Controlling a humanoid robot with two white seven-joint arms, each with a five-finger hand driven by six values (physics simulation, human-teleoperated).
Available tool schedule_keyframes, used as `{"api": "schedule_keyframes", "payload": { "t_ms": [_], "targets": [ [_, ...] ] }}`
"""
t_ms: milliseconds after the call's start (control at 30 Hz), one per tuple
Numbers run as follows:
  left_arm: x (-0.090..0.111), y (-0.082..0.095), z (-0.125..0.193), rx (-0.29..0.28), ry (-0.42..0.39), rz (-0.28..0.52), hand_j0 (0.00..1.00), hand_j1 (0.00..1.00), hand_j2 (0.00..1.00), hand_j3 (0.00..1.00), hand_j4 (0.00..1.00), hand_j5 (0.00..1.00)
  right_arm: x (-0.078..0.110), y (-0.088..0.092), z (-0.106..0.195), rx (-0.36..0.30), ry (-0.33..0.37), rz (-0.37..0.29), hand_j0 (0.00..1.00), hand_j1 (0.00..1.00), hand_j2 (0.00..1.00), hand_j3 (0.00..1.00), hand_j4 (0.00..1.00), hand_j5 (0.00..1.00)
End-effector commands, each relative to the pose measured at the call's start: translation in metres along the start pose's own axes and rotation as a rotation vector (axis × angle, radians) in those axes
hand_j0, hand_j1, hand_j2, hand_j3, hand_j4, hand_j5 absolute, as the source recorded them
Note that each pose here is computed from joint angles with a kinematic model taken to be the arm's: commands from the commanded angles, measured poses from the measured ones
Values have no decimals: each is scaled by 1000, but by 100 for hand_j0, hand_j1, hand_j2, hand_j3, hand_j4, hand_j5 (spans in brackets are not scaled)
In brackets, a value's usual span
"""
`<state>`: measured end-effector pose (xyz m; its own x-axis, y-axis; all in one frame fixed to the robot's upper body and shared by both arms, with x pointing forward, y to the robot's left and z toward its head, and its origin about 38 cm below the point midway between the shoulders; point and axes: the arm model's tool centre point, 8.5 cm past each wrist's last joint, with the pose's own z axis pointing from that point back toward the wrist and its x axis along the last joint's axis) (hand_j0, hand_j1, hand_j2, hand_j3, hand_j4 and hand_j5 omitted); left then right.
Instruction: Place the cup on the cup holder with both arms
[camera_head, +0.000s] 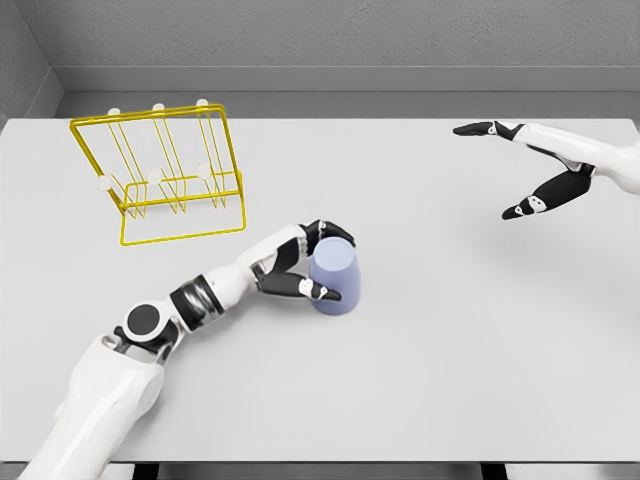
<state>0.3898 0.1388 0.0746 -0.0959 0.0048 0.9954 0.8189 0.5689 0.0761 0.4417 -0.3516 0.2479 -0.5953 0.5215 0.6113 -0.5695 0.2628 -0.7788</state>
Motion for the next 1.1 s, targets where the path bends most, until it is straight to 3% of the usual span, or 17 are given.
{"api": "schedule_keyframes", "payload": {
  "t_ms": [0,100,300,633,933,1067],
  "targets": [
    [9,-1,-2,-4,-27,-7,45,45,45,45,45,45,0,-1,0,-5,-1,-6,100,100,100,100,100,100],
    [33,-7,-6,-26,-93,-34,45,45,45,45,45,45,1,-2,1,-8,-2,-3,100,100,100,100,100,100],
    [66,7,5,-2,-172,-73,45,45,45,45,45,45,2,-3,1,-10,-4,-1,100,100,100,100,100,100],
    [121,33,44,-17,-254,-126,43,43,43,43,43,43,2,-4,1,-13,-4,0,100,100,100,100,100,100],
    [156,72,54,19,-258,-186,42,42,42,42,42,42,2,-4,1,-13,-4,0,100,100,100,100,100,100],
    [170,103,62,71,-231,-204,42,42,42,42,42,42,2,-4,1,-12,-4,1,100,100,100,100,100,100]
  ]
}}
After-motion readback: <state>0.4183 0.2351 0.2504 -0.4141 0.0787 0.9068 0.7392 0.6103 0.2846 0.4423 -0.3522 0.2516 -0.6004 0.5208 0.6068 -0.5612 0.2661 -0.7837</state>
